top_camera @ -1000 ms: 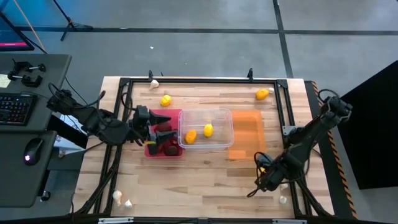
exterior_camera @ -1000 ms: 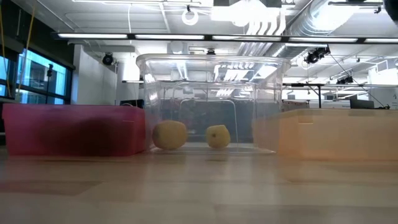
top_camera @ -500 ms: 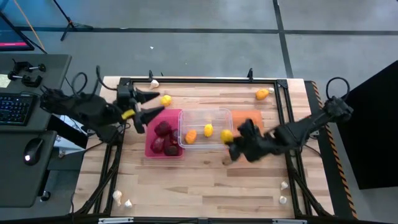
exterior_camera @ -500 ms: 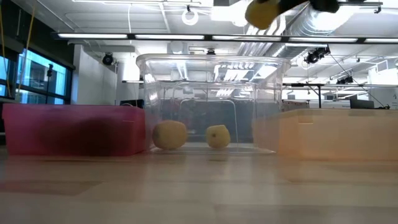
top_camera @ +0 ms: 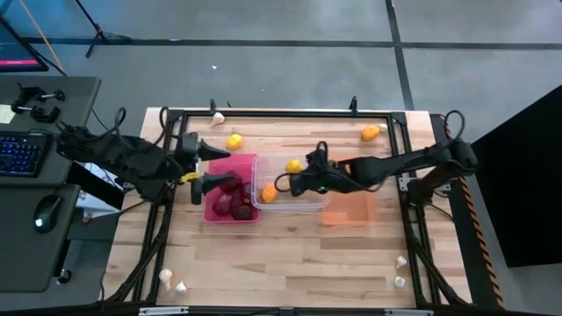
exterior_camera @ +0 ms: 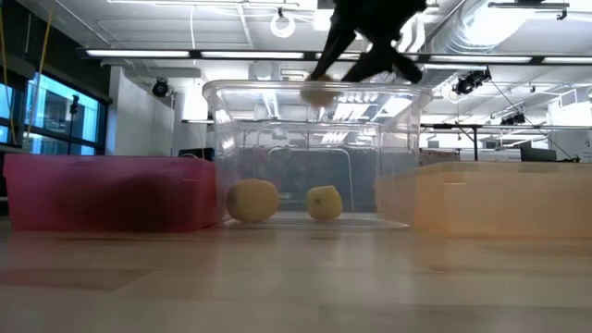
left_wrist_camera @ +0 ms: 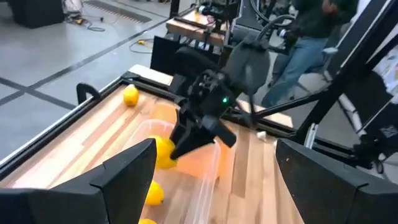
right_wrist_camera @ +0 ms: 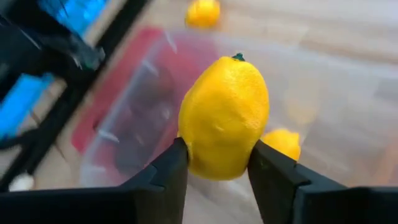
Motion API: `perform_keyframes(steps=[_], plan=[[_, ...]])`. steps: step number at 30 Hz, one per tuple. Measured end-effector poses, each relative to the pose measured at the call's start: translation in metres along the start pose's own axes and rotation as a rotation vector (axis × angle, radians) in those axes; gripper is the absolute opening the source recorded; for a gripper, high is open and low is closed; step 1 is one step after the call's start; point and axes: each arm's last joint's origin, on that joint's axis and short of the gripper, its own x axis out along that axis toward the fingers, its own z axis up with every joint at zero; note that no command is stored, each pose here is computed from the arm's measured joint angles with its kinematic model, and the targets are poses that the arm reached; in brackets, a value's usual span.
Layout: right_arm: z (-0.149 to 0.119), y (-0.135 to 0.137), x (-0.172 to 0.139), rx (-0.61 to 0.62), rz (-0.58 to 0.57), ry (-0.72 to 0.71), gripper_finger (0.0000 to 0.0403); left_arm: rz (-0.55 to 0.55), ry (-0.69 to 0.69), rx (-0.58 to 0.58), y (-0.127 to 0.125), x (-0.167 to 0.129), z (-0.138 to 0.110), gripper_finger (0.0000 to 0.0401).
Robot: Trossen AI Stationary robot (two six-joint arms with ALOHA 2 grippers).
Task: Sort produce into baskets
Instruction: Put the yellow lemon into the transparent bin
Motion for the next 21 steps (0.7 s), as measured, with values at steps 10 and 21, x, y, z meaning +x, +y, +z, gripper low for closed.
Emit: perform_keyframes(steps=[10,21], plan=[[0.021,-0.017,0.014,-0.027,0.076,0.223,0.0292,0.145,-0.011,0.074,-0.005,0.033,-0.005,0.0319],[0.081,-0.043,-0.046,-0.32,0.272,0.066,0.0319,0.431,-0.059,-0.147,0.077,0.087,0.017,0.0319]])
